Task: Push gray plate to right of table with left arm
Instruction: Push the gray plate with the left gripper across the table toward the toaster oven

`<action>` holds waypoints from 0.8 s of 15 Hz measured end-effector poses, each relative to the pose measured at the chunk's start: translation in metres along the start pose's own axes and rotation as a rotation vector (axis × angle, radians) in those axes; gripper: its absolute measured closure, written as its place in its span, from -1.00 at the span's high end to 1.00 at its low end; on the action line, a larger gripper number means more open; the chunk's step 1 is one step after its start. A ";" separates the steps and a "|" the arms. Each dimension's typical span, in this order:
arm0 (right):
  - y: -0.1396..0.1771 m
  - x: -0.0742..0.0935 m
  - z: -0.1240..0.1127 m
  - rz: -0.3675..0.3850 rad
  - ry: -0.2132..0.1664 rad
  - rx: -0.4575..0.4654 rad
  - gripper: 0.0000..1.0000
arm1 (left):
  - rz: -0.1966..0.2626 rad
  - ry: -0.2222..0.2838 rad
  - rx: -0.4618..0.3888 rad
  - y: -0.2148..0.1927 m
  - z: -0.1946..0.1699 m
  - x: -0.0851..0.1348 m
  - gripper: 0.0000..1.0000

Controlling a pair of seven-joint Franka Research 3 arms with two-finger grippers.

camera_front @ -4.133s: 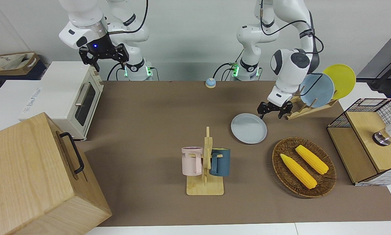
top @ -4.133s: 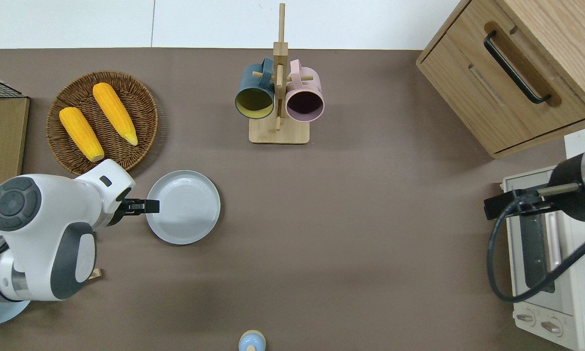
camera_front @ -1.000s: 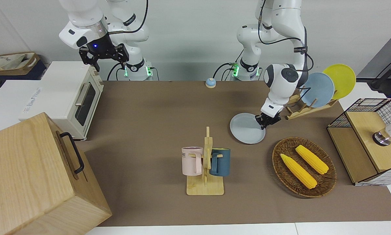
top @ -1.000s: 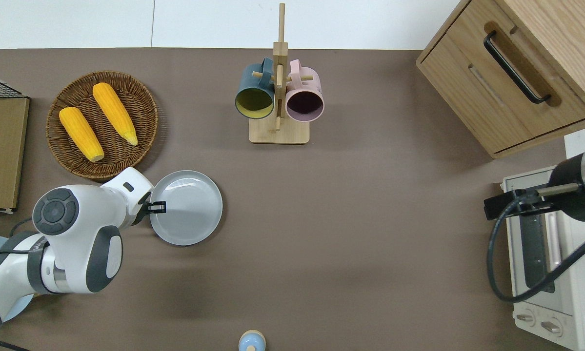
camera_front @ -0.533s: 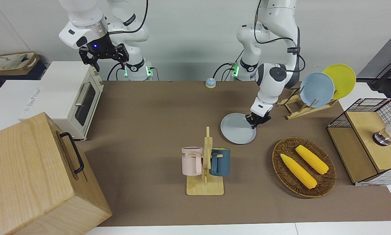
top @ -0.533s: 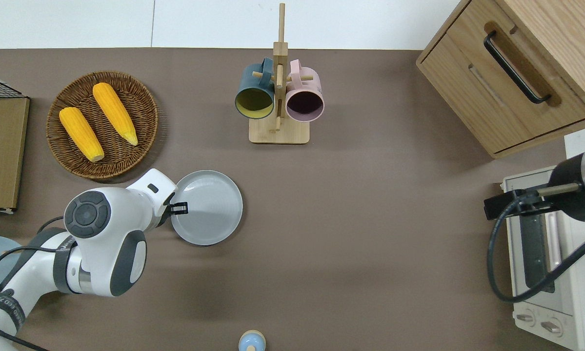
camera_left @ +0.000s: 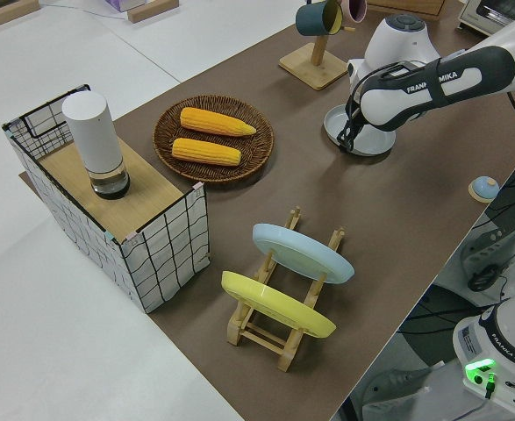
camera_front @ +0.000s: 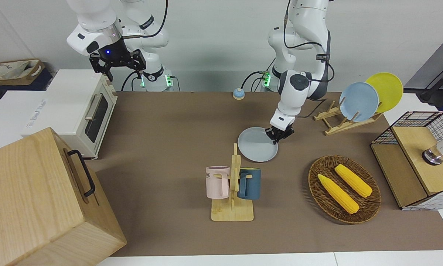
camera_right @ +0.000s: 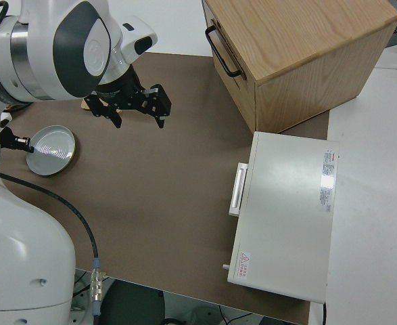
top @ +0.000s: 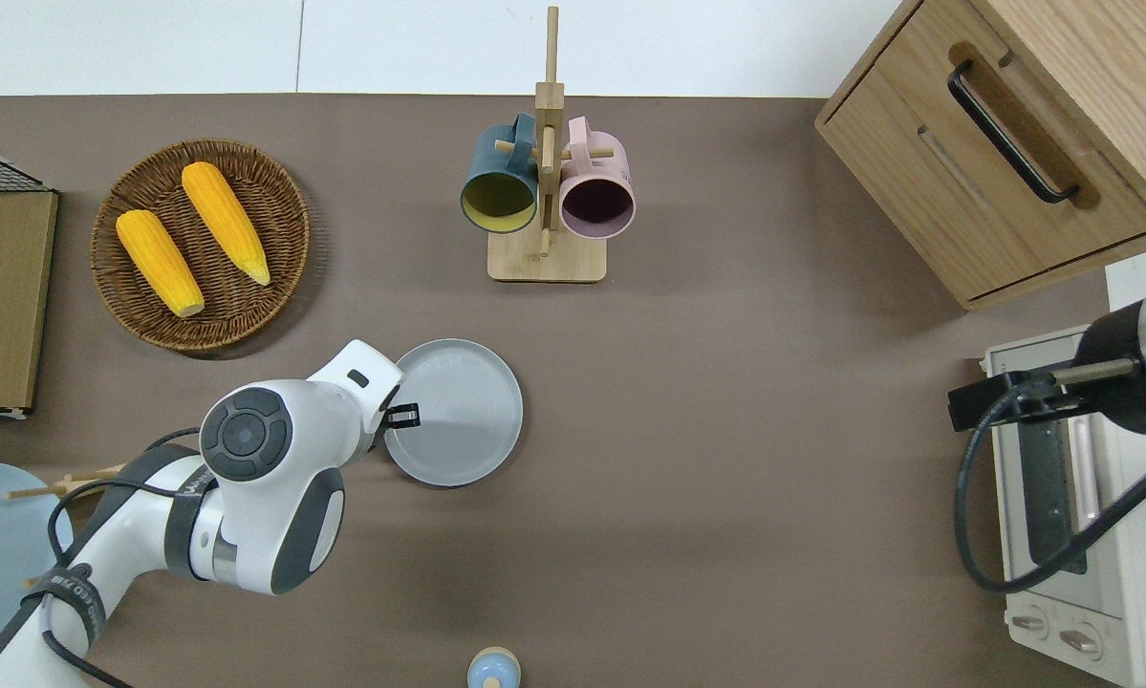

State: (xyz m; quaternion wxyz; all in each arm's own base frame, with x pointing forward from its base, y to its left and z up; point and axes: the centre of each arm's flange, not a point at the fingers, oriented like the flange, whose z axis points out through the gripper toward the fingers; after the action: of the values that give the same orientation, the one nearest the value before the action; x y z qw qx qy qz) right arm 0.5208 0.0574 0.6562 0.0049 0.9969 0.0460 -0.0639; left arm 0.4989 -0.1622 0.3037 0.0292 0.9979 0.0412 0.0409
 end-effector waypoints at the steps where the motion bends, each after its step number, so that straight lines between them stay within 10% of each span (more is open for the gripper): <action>1: 0.000 0.000 0.000 0.000 0.000 0.000 0.97 | -0.004 0.000 -0.002 0.008 0.000 -0.003 -0.96; 12: 0.000 0.000 0.000 0.000 0.000 0.000 0.97 | -0.077 0.003 -0.045 0.129 -0.003 -0.046 -0.96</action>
State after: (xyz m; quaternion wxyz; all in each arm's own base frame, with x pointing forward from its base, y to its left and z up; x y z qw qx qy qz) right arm 0.5208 0.0574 0.6562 0.0049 0.9969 0.0460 -0.0639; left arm 0.4630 -0.2940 0.3104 0.0533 0.9946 0.0789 0.0422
